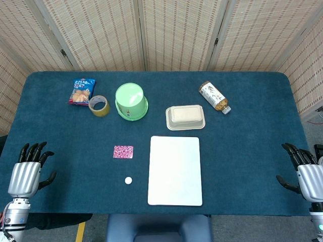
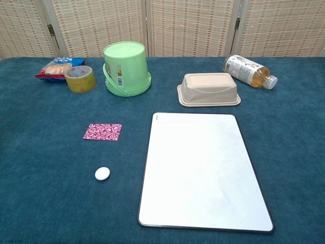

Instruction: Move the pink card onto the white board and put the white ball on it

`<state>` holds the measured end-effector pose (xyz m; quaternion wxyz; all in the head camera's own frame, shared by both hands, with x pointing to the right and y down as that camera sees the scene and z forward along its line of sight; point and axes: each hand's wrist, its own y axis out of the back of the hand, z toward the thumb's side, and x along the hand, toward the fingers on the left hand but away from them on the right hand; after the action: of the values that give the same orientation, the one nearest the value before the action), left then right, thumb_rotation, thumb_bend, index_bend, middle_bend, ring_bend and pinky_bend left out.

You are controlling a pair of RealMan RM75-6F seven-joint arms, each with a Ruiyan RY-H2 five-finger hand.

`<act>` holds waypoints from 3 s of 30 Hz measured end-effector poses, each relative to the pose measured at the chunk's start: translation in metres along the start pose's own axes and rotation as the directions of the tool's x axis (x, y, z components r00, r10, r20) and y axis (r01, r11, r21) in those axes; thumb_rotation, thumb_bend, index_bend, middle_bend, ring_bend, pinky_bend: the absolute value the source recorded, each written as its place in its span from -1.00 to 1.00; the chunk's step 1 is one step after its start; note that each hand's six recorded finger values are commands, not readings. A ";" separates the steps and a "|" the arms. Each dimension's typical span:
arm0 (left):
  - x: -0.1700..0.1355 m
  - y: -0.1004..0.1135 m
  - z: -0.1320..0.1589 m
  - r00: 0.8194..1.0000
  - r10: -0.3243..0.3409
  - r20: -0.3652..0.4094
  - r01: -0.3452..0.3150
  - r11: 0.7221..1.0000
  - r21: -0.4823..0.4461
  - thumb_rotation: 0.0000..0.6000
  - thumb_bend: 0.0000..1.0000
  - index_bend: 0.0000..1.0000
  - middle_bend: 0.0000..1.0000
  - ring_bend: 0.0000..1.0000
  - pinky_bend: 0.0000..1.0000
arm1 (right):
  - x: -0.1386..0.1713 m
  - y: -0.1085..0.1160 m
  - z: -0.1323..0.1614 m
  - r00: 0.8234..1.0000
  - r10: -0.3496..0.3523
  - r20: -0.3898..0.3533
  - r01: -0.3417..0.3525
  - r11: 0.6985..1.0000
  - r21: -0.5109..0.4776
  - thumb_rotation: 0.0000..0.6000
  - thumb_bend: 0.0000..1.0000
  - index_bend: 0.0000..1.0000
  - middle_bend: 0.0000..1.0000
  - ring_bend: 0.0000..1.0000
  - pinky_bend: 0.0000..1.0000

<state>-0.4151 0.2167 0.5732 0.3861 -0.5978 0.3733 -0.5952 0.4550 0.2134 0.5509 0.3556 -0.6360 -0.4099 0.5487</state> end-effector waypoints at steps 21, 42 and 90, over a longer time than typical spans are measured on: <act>0.003 0.000 0.002 1.000 -0.003 0.013 0.003 1.000 -0.001 1.00 -0.29 -0.35 -0.70 -0.74 -1.00 | 0.002 0.003 0.000 1.000 -0.005 -0.002 0.005 1.000 0.001 1.00 -0.51 -0.79 -0.70 -0.60 -0.69; 0.062 -0.007 0.077 0.964 -0.093 0.248 0.109 0.993 -0.051 1.00 -0.29 -0.39 -0.70 -0.76 -1.00 | 0.004 0.007 0.000 1.000 -0.016 -0.003 0.016 1.000 0.004 1.00 -0.51 -0.79 -0.70 -0.60 -0.69; 0.140 -0.120 0.191 0.872 -0.417 0.255 0.400 0.909 0.119 1.00 -0.30 -0.40 -0.80 -0.90 -1.00 | 0.013 0.005 -0.016 0.999 -0.014 0.043 0.014 1.000 -0.009 1.00 -0.51 -0.79 -0.70 -0.60 -0.69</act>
<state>-0.2240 0.1439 0.7422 0.3180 -0.7275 0.1627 -0.5858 0.4718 0.2236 0.5431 0.3475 -0.6227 -0.4246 0.5579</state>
